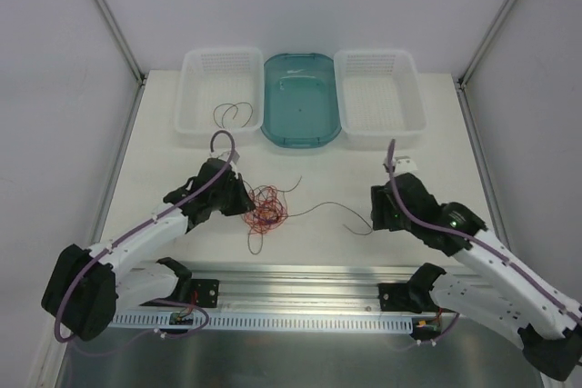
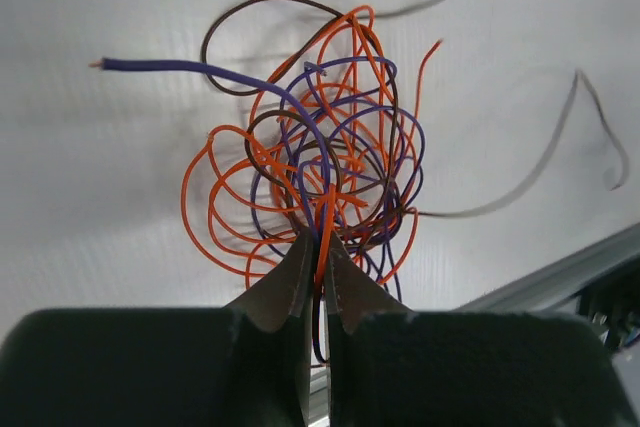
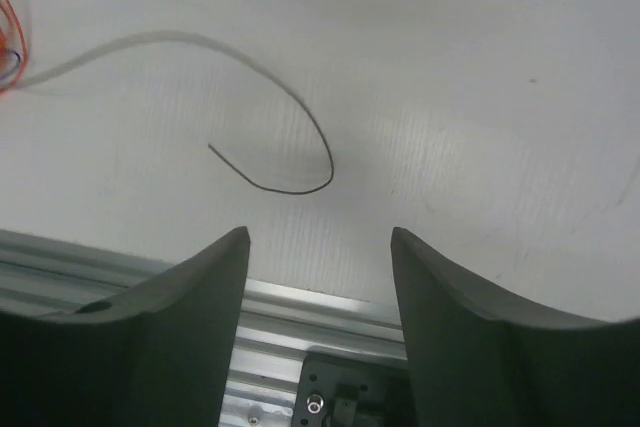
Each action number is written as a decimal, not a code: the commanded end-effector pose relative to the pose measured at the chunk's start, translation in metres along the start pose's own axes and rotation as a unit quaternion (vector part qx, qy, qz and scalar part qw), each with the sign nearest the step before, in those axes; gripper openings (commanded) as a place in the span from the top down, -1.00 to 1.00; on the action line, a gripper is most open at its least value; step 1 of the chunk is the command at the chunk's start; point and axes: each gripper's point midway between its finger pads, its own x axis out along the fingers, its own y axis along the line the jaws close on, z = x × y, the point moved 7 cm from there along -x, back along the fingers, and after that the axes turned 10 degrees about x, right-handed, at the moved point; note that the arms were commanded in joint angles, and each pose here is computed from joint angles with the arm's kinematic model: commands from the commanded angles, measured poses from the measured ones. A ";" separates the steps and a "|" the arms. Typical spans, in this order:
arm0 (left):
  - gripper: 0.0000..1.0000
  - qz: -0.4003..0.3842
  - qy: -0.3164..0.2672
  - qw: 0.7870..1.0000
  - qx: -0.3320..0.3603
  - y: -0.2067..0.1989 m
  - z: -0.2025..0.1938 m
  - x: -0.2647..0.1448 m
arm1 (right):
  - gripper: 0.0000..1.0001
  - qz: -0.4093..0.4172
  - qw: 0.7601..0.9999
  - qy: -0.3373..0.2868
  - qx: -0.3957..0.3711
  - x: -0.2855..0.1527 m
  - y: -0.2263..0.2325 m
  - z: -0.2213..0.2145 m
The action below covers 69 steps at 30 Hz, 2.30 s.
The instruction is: Untangle the cables
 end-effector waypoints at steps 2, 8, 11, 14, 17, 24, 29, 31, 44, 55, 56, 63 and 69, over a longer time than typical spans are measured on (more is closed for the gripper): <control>1.00 -0.018 0.052 0.996 0.075 -0.019 -0.019 0.006 | -0.33 0.080 0.993 0.085 0.000 0.035 0.038 -0.019; 1.00 -0.040 0.074 0.990 0.112 -0.040 -0.027 0.014 | -0.35 0.168 0.983 0.059 -0.031 0.041 0.084 0.001; 1.00 -0.060 0.069 0.988 0.124 -0.053 -0.026 0.014 | -0.31 0.192 0.980 0.050 -0.028 0.055 0.103 0.009; 1.00 -0.069 0.069 0.986 0.133 -0.060 -0.027 0.016 | -0.28 0.214 0.974 0.070 -0.027 0.076 0.127 0.007; 1.00 -0.073 0.070 0.986 0.134 -0.063 -0.028 0.016 | -0.26 0.243 0.964 0.100 -0.039 0.092 0.151 -0.004; 1.00 -0.072 0.058 0.987 0.134 -0.065 -0.028 0.013 | -0.18 0.232 0.963 0.138 -0.009 0.137 0.178 -0.030; 0.96 -0.055 0.039 0.990 0.127 -0.059 -0.027 0.010 | 0.16 0.229 0.959 0.170 -0.007 0.157 0.184 -0.052; 0.92 -0.049 0.035 0.990 0.124 -0.057 -0.028 0.010 | 0.35 0.230 0.956 0.183 -0.009 0.160 0.185 -0.057; -0.47 -0.070 -0.026 0.991 0.110 -0.060 -0.015 -0.015 | 0.99 0.150 0.987 0.058 -0.029 0.105 0.147 -0.001; -0.40 -0.084 0.007 0.995 0.046 -0.072 -0.019 0.006 | 0.99 0.169 0.985 0.031 -0.004 0.086 0.146 0.010; -0.36 -0.087 0.009 0.996 0.026 -0.075 -0.019 0.008 | 0.99 0.168 0.985 0.032 -0.004 0.086 0.146 0.009; 0.02 -0.095 0.002 0.994 -0.044 -0.079 -0.024 0.031 | 0.99 0.169 0.985 0.032 0.004 0.089 0.148 0.004; 0.85 -0.082 -0.001 0.994 -0.066 -0.075 -0.028 0.042 | 0.99 0.159 0.987 0.026 0.002 0.089 0.145 0.003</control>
